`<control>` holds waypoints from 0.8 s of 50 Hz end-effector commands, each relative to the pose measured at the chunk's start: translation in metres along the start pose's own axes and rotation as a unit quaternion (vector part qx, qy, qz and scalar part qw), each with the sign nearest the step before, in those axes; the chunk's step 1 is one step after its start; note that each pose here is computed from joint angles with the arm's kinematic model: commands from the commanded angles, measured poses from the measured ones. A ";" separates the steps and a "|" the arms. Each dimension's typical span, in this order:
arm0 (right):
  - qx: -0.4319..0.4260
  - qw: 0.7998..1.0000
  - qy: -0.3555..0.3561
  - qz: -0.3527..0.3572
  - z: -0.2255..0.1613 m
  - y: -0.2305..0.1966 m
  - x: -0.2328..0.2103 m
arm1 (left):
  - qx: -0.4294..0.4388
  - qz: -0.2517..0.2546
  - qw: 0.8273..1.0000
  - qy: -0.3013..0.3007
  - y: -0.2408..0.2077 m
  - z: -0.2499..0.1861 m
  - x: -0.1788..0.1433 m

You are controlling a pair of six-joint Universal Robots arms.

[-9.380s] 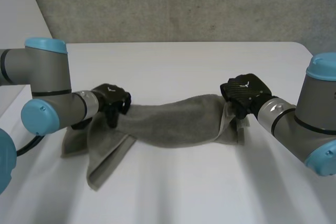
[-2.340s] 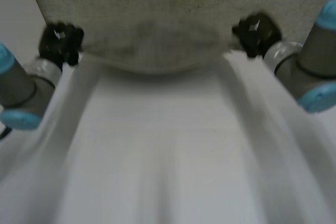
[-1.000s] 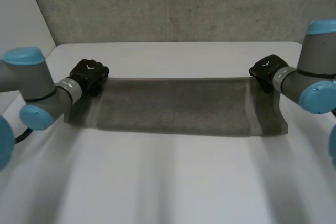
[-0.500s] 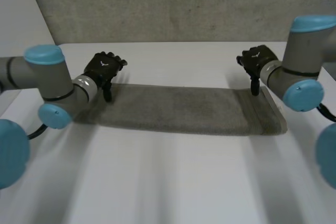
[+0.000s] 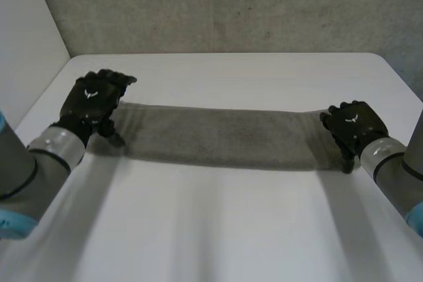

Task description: Fold the towel.

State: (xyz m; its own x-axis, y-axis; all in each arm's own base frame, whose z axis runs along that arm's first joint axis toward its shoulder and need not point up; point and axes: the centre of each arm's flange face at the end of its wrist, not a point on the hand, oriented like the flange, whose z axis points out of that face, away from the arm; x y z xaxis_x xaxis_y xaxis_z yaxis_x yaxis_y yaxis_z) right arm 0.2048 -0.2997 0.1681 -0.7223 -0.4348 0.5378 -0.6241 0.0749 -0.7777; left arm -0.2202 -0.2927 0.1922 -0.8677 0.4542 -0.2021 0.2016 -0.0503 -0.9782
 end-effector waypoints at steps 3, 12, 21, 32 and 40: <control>-0.009 1.000 0.005 0.012 0.038 0.037 0.006 | 0.024 -0.042 0.999 -0.005 0.018 -0.007 0.004; -0.030 0.999 0.006 0.012 0.053 0.054 0.010 | 0.032 -0.041 0.999 -0.004 0.017 -0.006 0.004; -0.039 0.999 -0.016 0.018 0.051 0.057 0.009 | 0.029 -0.042 0.999 -0.005 0.018 -0.006 0.004; -0.052 0.998 -0.035 0.026 0.046 0.060 0.003 | 0.028 -0.042 0.999 -0.005 0.019 -0.007 0.004; -0.041 0.998 -0.048 0.029 0.047 0.057 0.001 | 0.028 -0.042 0.999 -0.005 0.020 -0.007 0.005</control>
State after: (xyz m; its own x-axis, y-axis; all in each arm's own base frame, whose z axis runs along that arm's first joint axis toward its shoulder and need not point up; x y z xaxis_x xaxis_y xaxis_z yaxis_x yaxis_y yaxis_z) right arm 0.1803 -0.3372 0.1084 -0.7313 -0.5013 0.4624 -0.6128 0.1854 -0.7682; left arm -0.2167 -0.2857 0.1726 -0.8851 0.4496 -0.1203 0.1030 -0.0628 -0.9927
